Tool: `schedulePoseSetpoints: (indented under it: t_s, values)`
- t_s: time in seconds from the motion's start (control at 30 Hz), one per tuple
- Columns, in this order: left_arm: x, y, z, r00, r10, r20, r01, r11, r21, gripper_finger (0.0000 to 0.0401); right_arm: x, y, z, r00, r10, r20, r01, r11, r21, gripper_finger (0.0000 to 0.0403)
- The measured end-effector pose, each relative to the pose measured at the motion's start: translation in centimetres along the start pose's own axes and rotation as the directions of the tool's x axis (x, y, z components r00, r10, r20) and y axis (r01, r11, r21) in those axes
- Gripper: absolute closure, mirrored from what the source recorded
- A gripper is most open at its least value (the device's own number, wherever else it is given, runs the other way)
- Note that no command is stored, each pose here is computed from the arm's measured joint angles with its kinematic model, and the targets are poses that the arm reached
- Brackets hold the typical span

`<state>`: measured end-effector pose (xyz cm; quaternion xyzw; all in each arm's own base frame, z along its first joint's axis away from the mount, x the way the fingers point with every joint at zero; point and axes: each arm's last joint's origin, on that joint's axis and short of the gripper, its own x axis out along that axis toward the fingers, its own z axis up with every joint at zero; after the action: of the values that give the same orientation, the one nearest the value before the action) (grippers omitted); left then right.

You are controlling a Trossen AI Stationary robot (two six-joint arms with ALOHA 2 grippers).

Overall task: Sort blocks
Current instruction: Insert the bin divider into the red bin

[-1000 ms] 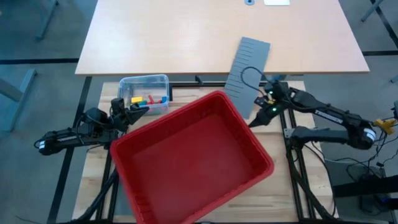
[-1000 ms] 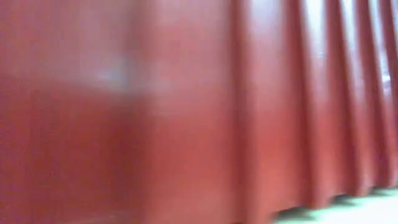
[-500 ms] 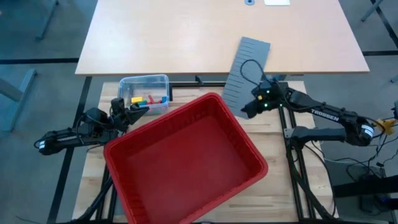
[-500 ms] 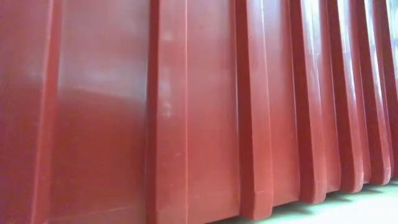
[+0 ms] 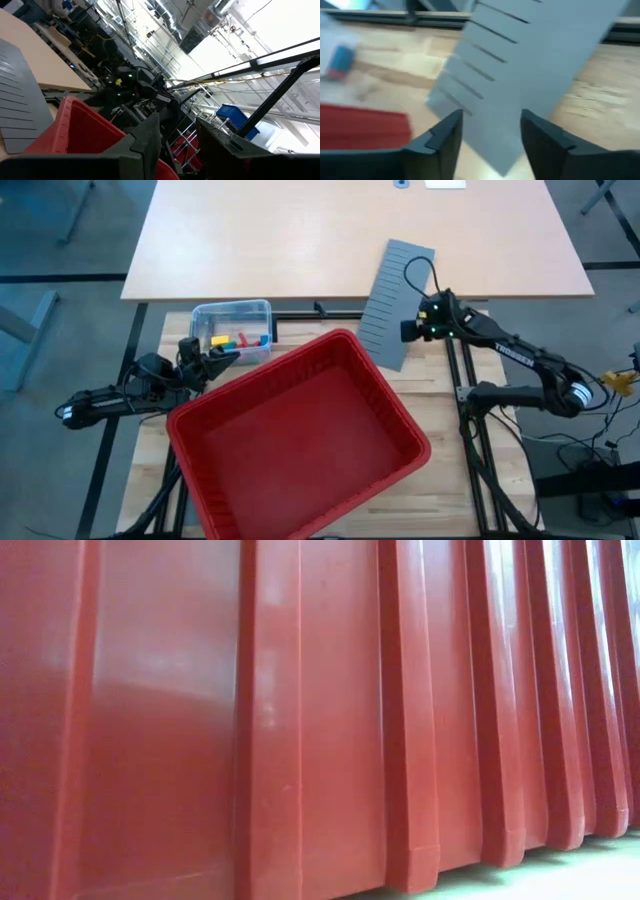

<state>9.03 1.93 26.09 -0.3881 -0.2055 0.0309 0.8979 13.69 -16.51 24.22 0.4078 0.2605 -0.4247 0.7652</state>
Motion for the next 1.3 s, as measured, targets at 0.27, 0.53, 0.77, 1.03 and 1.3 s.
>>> schedulePoseSetpoints:
  t_s: [0.27, 0.53, 0.77, 1.03, 1.3]
  values:
    - [0.0, 0.0, 0.0, 1.0, -0.003, 0.002, 0.003, 1.0, 0.0, 0.0296, 3.7, -2.8, -0.2, 0.997, -0.064, -0.031, 0.067, 0.993, 0.101, 0.0174]
    - [0.0, 0.0, 0.0, 1.0, -0.003, 0.005, 0.003, 1.0, 0.0, 0.0296, 6.2, -5.2, -0.6, 0.993, -0.104, -0.049, 0.112, 0.975, 0.193, 0.0184]
    - [0.0, 0.0, 0.1, 1.0, 0.001, 0.011, -0.001, 1.0, 0.0, 0.0296, 7.8, -6.5, -0.4, 0.992, -0.106, -0.066, 0.118, 0.968, 0.221, 0.017]
    - [0.0, 0.0, 0.1, 1.0, 0.004, 0.014, -0.004, 1.0, -0.004, 0.0296, 10.3, -7.3, -0.8, 0.991, -0.074, -0.115, 0.101, 0.961, 0.258, 0.0175]
    - [0.0, 0.0, 0.1, 1.0, 0.006, 0.016, -0.006, 1.0, -0.009, 0.0296, 11.2, -7.4, -0.7, 0.994, -0.029, -0.104, 0.053, 0.97, 0.236, 0.0177]
